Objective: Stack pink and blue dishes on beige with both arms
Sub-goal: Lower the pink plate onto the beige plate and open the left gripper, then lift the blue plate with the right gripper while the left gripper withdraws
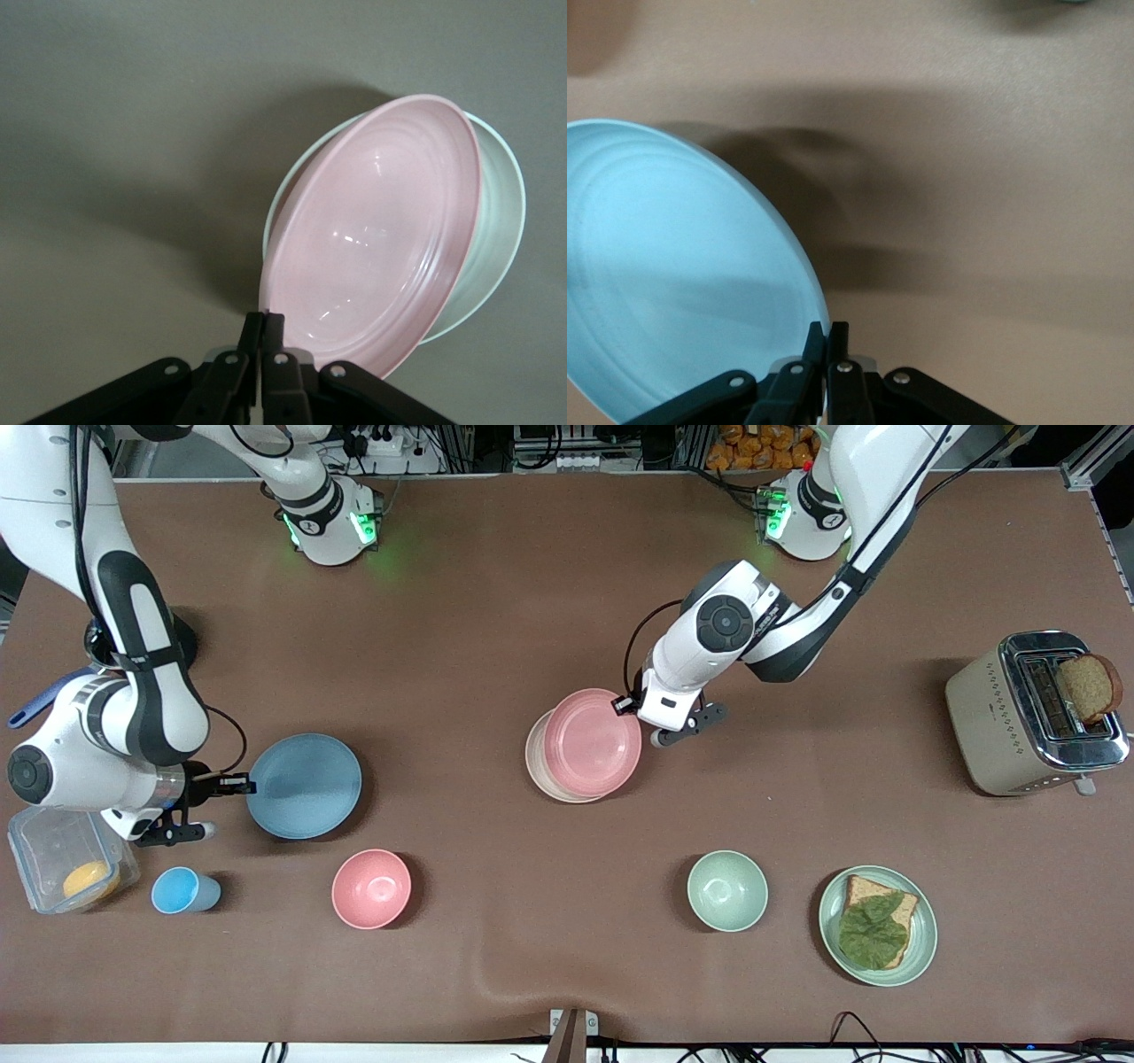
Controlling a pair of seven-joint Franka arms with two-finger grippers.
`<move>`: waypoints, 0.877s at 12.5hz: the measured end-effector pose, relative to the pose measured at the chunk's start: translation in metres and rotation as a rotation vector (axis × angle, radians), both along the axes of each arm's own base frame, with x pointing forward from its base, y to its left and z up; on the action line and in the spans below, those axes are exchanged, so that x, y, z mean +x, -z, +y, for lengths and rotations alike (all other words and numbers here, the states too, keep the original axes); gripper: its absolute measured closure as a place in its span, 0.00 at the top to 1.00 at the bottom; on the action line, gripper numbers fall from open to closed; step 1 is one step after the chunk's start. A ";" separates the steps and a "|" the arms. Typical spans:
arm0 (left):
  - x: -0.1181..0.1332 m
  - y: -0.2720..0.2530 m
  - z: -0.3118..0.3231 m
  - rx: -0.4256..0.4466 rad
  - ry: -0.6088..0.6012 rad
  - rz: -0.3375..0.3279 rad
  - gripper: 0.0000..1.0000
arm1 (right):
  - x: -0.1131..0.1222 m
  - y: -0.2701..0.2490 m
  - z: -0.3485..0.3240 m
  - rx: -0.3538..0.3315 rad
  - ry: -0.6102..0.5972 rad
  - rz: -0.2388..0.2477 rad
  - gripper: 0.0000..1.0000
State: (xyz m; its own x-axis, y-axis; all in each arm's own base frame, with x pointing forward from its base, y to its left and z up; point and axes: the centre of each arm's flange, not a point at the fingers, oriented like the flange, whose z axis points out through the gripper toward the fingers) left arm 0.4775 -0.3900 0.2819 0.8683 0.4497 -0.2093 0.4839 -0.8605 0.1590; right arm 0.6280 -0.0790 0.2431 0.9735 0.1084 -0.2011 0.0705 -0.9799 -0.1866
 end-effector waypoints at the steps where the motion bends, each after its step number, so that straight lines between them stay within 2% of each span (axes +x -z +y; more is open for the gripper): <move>1: -0.001 0.001 -0.004 -0.006 -0.001 0.002 0.04 | -0.001 -0.004 0.002 0.005 0.000 0.009 0.03; 5: 0.004 0.010 -0.014 0.001 -0.001 -0.003 0.04 | -0.005 -0.016 0.016 0.019 0.019 0.051 0.03; 6: 0.008 0.013 -0.013 0.004 -0.008 -0.003 0.09 | -0.006 -0.018 0.021 0.021 0.027 0.062 0.03; 7: 0.013 0.014 -0.011 0.003 -0.015 -0.006 0.10 | -0.007 -0.020 0.026 0.023 0.033 0.069 0.03; 8: 0.018 0.013 -0.010 -0.001 -0.020 -0.012 0.15 | -0.007 -0.022 0.031 0.024 0.035 0.073 0.03; 11: 0.040 -0.013 -0.007 -0.022 -0.044 -0.059 0.48 | -0.010 -0.028 0.039 0.027 0.051 0.100 0.03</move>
